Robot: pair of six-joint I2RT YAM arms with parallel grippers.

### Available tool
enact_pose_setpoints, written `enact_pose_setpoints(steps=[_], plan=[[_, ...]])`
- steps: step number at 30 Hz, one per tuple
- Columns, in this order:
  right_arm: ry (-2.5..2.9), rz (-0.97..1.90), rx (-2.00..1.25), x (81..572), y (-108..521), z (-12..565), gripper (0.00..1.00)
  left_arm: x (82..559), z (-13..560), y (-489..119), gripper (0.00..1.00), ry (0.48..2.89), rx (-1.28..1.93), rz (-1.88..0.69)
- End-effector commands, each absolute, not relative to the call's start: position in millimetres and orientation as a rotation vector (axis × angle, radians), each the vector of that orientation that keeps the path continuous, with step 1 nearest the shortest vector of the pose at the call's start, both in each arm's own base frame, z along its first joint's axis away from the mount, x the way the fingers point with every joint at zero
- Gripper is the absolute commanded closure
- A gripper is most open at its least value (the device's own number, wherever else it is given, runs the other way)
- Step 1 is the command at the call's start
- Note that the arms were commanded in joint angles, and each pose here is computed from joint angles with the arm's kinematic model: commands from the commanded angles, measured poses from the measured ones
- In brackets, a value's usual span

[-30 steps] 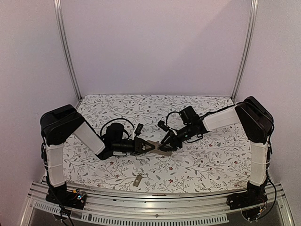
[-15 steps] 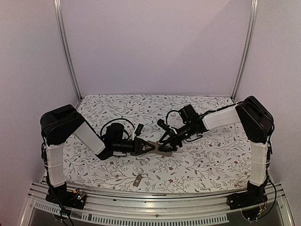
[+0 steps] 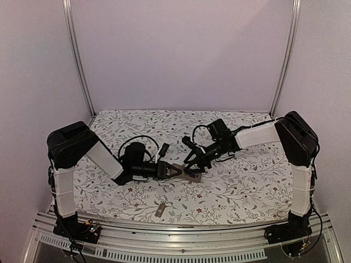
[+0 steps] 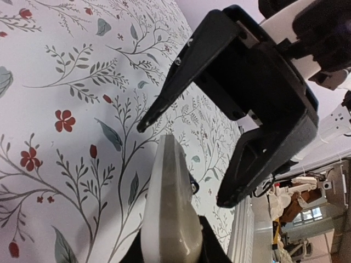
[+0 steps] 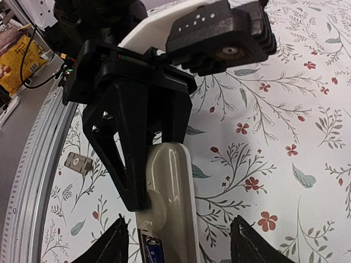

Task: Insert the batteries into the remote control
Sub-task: Press the battery in the battery compartment.

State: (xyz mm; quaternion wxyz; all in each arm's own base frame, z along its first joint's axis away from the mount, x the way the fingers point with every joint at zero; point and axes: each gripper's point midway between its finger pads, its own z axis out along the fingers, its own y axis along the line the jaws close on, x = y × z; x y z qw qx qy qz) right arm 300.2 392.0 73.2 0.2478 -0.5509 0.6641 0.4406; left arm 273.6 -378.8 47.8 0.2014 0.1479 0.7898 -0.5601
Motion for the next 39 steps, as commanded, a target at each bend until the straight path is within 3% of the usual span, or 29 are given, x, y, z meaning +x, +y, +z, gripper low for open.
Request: enact_pose_setpoints(steps=[1, 7, 21, 31, 39], plan=[[1.791, 1.176, -1.560, 285, 380, 71, 0.34, 257, 4, -370, 1.00, 2.375, 0.551, -1.454], [1.746, 1.161, -1.621, 276, 373, 75, 0.32, 253, 5, -381, 1.00, 2.355, 0.737, -1.360], [1.859, 1.040, -1.724, 286, 356, 70, 0.43, 251, 6, -384, 1.00, 2.328, 0.804, -1.314], [1.862, 1.027, -1.773, 286, 354, 65, 0.44, 250, 6, -385, 1.00, 2.330, 0.820, -1.284], [1.849, 1.057, -1.778, 288, 359, 63, 0.53, 250, 6, -386, 1.00, 2.331, 0.821, -1.276]])
